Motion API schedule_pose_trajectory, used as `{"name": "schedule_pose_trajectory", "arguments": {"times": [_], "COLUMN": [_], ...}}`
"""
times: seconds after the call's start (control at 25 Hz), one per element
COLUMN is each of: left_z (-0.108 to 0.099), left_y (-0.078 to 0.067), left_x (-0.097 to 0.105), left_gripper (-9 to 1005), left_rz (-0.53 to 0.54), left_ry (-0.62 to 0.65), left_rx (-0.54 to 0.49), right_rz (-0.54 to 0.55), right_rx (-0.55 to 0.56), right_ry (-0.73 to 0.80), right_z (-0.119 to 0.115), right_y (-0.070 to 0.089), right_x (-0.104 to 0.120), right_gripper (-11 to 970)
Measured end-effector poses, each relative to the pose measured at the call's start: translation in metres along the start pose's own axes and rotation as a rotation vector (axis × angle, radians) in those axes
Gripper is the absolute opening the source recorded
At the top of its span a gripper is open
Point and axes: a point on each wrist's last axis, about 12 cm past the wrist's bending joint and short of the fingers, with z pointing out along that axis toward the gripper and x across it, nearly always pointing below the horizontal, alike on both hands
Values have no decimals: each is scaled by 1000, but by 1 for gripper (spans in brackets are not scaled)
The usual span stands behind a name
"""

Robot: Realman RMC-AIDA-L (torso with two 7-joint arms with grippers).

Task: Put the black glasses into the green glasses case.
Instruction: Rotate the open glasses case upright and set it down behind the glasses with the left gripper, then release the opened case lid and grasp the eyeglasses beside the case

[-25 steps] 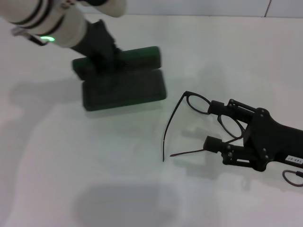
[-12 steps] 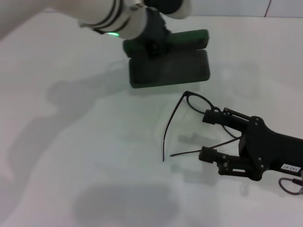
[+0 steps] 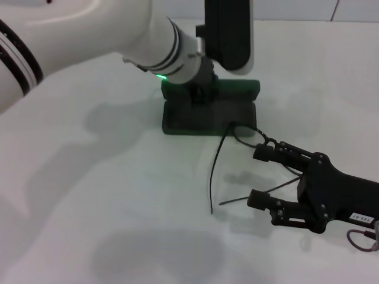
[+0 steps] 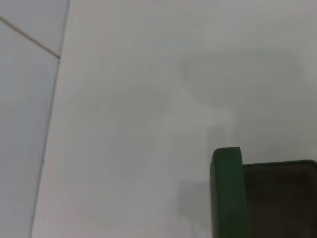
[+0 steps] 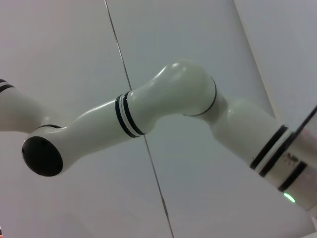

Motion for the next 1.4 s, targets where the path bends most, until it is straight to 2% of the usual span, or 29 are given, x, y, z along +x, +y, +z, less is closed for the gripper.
{"name": "schedule_pose_trajectory", "arguments": {"times": [0.24,0.6,0.64,0.72,0.84,1.0,1.04,1.2,1.32,1.4], "left_z": [1,-3,-6,-12,-27,-64,-70,-112,-132,-136], "left_y": [-3,-1,1,2,6,8,6,-8,-19,-28], "left_x": [-2,-3,-6,-8,-10,-7,-5,6,26,50], "left_gripper": [242,253,254,415,431,421,411,371,341,321], "left_rz": [19,-33,-44,-55,-88,-186,-204,-309,-392,-480], "left_ry": [3,-33,-49,-72,-113,-236,-260,-493,-674,-813], "left_rx": [8,20,21,22,4,-119,-134,-189,-194,-193], "right_rz": [2,8,9,12,14,19,15,-12,2,7], "right_rx": [-1,3,3,3,7,5,3,0,-11,-2], "right_ry": [1,3,3,5,19,63,91,233,369,470], "right_z": [-1,-2,-2,-2,-3,-8,-8,-3,6,14], "right_y": [1,1,1,1,-1,-16,-22,-47,-62,-70], "right_x": [1,2,2,2,2,-13,-17,-36,-56,-69], "right_gripper": [831,831,830,830,830,830,796,658,515,420]}}
